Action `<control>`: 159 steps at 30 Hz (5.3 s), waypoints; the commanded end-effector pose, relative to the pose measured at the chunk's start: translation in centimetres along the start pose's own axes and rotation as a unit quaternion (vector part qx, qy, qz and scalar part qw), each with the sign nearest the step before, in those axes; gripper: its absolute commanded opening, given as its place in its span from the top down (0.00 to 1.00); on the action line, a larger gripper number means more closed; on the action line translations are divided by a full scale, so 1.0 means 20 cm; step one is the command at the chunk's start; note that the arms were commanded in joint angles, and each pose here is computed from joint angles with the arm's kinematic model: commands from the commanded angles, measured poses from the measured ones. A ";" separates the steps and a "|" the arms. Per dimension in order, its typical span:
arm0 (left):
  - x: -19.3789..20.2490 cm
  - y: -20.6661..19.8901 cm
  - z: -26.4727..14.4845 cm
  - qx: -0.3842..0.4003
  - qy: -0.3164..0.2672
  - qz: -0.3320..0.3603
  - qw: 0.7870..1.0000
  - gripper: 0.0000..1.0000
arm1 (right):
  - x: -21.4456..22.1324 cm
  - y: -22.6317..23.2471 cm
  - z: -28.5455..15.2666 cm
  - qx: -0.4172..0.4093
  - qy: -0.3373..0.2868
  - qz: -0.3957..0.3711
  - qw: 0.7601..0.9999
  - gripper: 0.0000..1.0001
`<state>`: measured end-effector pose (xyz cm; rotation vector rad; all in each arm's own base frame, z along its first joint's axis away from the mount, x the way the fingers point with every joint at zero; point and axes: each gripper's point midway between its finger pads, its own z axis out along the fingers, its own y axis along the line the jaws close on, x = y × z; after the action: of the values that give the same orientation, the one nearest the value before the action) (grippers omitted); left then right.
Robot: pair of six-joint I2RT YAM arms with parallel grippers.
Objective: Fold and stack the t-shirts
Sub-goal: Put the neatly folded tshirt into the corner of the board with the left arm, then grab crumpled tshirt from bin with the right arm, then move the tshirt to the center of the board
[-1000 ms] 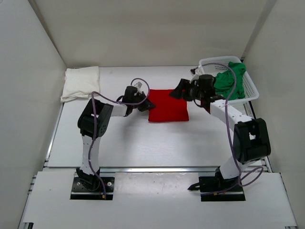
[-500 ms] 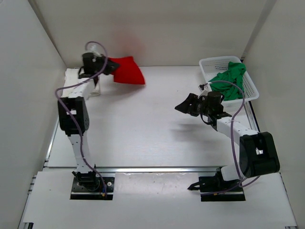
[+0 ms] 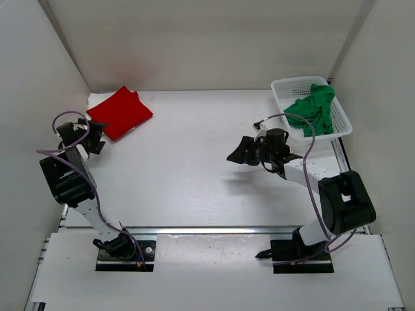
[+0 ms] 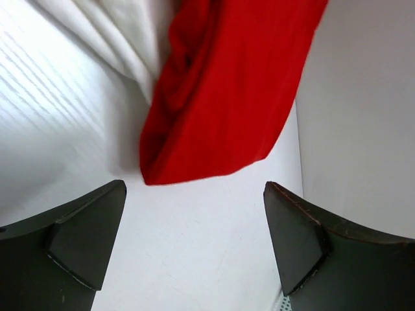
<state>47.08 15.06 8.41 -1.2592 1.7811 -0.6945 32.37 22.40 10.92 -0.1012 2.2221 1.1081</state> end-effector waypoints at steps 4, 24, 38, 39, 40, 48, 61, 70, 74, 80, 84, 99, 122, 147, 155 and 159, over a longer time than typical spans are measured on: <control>0.16 -0.49 -0.23 0.087 -0.040 0.108 0.989 0.01 | 0.00 -0.10 0.03 0.080 0.003 -0.035 0.996 0.90; 1.53 -0.58 -0.53 0.097 0.051 0.525 0.844 0.01 | -0.12 -0.17 0.05 0.190 -0.002 -0.070 0.979 1.00; 1.58 -0.64 -0.21 0.061 -0.101 0.558 0.821 0.02 | -0.62 -0.54 0.13 0.393 -0.186 -0.246 0.866 1.00; 1.58 -0.60 -0.19 0.052 -0.099 0.558 0.822 0.02 | -0.62 -0.55 0.12 0.399 -0.191 -0.238 0.865 1.00; 1.59 -0.59 -0.15 0.057 -0.093 0.553 0.826 0.01 | -0.63 -0.55 0.11 0.402 -0.189 -0.244 0.862 1.00; 1.69 -0.64 -0.04 0.090 -0.024 0.585 0.806 0.01 | -0.65 -0.58 0.15 0.386 -0.176 -0.220 0.879 0.95; 1.67 -0.62 -0.03 0.064 -0.031 0.569 0.819 0.02 | -0.62 -0.58 0.14 0.374 -0.179 -0.213 0.885 1.00; 1.63 -0.56 0.02 0.070 0.011 0.530 0.845 0.01 | -0.60 -0.55 0.11 0.376 -0.195 -0.232 0.876 1.00; 1.72 -0.63 0.02 0.071 0.002 0.573 0.817 0.01 | -0.61 -0.59 0.09 0.359 -0.194 -0.206 0.889 1.00; 1.72 -0.64 -0.07 0.096 -0.021 0.564 0.820 0.72 | -0.62 -0.65 0.13 0.334 -0.157 -0.176 0.913 0.77; 1.84 -0.67 -0.16 0.070 0.010 0.568 0.820 0.91 | -0.69 -0.52 0.19 0.305 -0.139 -0.153 0.930 1.00; 2.16 -0.70 -0.80 0.235 0.211 0.434 0.844 0.87 | -1.26 -0.98 -0.83 0.479 -0.242 0.009 0.844 0.99; 2.13 -0.19 -0.99 0.214 0.283 0.454 0.817 0.56 | -1.35 -1.67 -0.74 0.530 -0.130 0.054 0.836 0.49; 2.04 -0.34 -0.91 0.221 0.278 0.390 0.850 0.56 | -2.01 0.14 -1.01 0.293 -0.360 -0.190 0.865 1.00; 1.78 -0.29 -0.80 0.191 0.253 0.280 0.906 0.55 | -1.75 1.42 -1.11 0.009 -0.442 -0.372 0.816 1.00; 1.51 -0.28 -0.75 0.173 0.203 0.232 0.935 0.55 | -1.62 1.35 -1.01 -0.064 -0.394 -0.367 0.840 1.00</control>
<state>31.38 -17.72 8.69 -0.3611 2.1652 -0.9240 35.60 17.17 62.02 -0.3641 1.1076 0.5776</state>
